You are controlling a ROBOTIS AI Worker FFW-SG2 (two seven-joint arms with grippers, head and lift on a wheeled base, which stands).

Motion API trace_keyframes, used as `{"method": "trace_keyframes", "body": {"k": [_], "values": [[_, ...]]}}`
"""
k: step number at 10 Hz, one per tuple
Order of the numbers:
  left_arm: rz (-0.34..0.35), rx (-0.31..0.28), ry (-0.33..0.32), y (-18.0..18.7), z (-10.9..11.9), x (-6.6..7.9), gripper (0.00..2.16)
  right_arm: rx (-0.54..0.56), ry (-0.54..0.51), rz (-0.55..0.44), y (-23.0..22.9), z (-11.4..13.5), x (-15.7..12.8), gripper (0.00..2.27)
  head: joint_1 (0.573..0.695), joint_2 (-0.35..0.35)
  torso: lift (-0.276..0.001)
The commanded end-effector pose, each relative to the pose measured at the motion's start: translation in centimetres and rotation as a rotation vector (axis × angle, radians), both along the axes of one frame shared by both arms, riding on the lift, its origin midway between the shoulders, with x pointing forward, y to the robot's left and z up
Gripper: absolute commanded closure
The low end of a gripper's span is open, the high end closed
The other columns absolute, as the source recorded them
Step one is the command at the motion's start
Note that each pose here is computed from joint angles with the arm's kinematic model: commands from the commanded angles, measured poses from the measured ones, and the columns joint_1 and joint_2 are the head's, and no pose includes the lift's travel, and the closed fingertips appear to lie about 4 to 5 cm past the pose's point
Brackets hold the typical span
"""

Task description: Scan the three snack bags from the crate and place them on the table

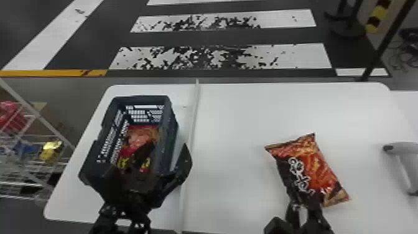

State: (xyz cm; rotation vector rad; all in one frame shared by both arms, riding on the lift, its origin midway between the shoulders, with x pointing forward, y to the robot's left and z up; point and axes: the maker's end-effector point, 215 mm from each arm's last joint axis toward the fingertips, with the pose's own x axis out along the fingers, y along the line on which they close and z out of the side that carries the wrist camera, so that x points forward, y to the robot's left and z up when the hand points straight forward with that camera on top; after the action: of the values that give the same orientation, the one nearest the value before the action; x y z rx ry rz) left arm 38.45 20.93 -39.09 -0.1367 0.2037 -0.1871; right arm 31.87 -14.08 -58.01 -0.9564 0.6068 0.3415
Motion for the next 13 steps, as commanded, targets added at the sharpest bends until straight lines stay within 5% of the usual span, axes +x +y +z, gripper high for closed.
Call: {"method": "trace_keyframes", "body": {"k": [1,5,8,10,12,13], "values": [[-0.003,-0.004,-0.001,-0.1,0.0,0.0,0.03,0.017,-0.018,0.008,0.4,0.5,0.5,2.24,0.695,0.115,-0.062],[-0.019,-0.014,-0.004,-0.9,0.2,0.0,0.03,0.094,-0.051,-0.042,0.0,3.4,1.6,2.25,0.695,0.106,-0.062],[-0.029,-0.024,-0.016,-1.7,1.0,0.0,0.03,0.294,-0.111,-0.134,-1.1,10.6,4.2,2.25,0.695,0.088,-0.062],[-0.034,-0.028,-0.019,-2.1,1.3,-0.1,0.03,0.55,-0.129,-0.228,-2.2,16.0,6.1,2.25,0.695,0.066,-0.062],[-0.043,-0.028,-0.026,-2.6,1.6,-0.3,0.03,0.954,-0.027,-0.319,-3.1,18.7,7.1,2.25,0.695,0.046,-0.062],[-0.044,-0.028,-0.026,-2.6,1.7,-0.4,0.03,1.05,-0.01,-0.336,-3.4,19.2,7.2,2.25,0.695,0.039,-0.062]]}}
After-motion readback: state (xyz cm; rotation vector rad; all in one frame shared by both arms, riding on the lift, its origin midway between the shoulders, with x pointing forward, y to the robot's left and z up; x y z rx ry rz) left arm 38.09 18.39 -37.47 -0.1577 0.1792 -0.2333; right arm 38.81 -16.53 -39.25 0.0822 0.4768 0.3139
